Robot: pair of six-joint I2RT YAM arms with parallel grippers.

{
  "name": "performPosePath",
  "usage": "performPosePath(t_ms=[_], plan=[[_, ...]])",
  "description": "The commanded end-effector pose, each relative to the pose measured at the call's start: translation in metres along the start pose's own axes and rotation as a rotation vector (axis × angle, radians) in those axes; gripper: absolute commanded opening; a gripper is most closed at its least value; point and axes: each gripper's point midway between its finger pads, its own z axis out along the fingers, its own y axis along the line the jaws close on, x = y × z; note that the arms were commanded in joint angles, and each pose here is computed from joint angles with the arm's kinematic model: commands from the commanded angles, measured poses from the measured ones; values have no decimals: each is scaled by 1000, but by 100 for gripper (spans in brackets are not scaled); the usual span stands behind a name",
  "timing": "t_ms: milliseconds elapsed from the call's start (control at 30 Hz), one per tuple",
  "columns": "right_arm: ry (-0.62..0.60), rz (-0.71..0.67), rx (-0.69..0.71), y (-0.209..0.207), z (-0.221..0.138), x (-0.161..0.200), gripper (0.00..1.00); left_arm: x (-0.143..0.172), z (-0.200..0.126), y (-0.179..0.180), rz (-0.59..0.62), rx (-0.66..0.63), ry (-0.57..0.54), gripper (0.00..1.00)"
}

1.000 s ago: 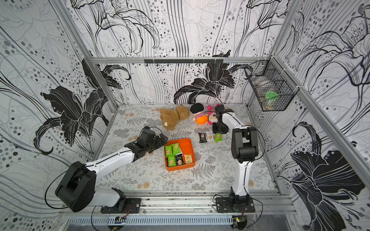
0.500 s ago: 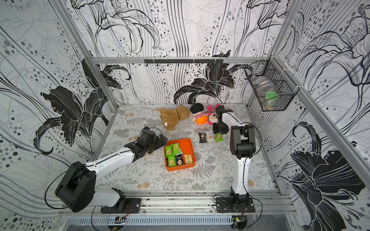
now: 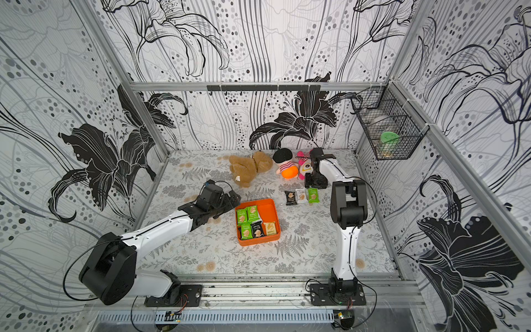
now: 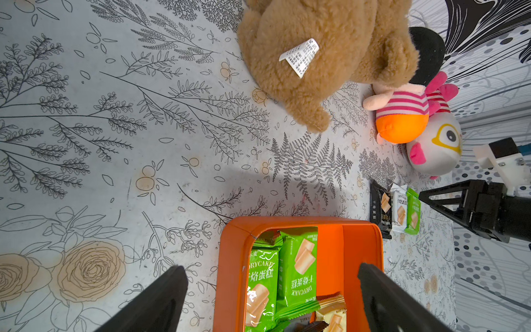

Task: Take the cookies out of the storage box
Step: Place the cookie at the center of the board.

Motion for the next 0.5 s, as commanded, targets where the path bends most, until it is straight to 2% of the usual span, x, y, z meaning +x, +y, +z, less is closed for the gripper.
performPosePath(t_ms=[0, 267, 400, 467], plan=[[-51, 23, -109, 25, -42, 0, 60, -7, -6, -9, 20, 19, -25, 97], [-71, -41, -320, 104, -89, 20, 60, -3, 1, -12, 34, 29, 1, 97], [-69, -78, -416, 152, -107, 42, 60, -1, 3, -13, 34, 36, 7, 97], [-34, -86, -423, 166, -104, 62, 60, 0, 3, -13, 35, 37, 9, 97]])
